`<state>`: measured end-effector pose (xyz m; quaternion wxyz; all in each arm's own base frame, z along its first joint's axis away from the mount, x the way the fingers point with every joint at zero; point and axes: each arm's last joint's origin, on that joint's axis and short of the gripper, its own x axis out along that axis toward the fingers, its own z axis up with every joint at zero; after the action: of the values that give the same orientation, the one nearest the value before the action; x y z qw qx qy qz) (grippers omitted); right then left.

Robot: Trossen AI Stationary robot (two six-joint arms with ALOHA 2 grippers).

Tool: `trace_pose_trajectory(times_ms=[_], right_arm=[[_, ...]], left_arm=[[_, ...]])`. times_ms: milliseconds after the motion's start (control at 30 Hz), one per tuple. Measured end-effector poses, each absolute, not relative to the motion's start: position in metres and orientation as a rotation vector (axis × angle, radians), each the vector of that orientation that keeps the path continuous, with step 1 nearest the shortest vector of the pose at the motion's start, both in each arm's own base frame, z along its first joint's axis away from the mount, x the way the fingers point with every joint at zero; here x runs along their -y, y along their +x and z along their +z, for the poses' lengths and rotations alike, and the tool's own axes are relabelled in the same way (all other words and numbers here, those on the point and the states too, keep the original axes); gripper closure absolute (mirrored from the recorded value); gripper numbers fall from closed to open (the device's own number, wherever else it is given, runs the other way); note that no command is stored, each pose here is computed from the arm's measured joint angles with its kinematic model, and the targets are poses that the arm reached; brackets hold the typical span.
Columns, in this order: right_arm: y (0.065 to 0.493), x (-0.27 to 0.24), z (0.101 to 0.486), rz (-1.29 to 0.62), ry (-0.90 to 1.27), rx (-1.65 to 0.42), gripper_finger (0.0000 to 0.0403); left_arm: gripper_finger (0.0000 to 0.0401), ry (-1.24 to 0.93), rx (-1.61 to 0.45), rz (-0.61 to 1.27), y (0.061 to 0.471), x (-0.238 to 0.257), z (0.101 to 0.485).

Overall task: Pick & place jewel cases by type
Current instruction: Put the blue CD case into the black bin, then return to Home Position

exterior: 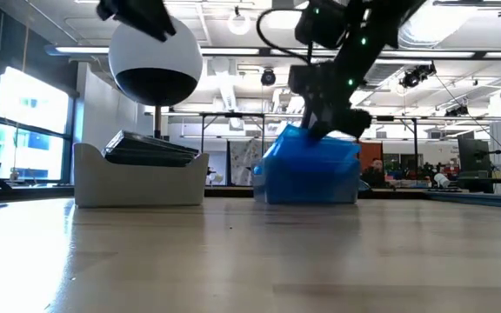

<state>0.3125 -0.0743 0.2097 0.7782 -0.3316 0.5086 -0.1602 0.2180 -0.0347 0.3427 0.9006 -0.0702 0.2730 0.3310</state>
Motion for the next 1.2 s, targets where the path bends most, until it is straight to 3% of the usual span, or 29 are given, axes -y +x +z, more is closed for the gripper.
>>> trace_pose_trajectory(times_ms=[233,467,600,867,1000,1200], right_arm=[[0.318,0.046,0.233,-0.354,-0.631,-1.125,0.0202],[0.323,0.003,0.27,-0.375,-0.731,-1.035,0.0212],[0.315,-0.024,0.297,-0.387,-0.632,-0.947,0.0223],[0.241,-0.055,0.317,-0.372,-0.376,-0.83,0.0245],[0.195,-0.06,0.295,-0.333,-0.294,-0.664,0.0257],[0.15,-0.05,0.268,-0.041,-0.164,-0.235,0.0268]], left_arm=[[0.0233,-0.235,-0.619,0.73,0.193,0.034,0.342],[0.0233,-0.255,-0.539,0.629,0.159,0.045,0.359],[0.0233,-0.231,-0.524,0.567,0.133,0.047,0.364],[0.0233,-0.191,-0.428,0.451,0.09,0.051,0.325],[0.0233,-0.152,-0.366,0.381,0.08,0.054,0.288],[0.0233,-0.153,-0.264,0.17,0.079,0.065,0.258]])
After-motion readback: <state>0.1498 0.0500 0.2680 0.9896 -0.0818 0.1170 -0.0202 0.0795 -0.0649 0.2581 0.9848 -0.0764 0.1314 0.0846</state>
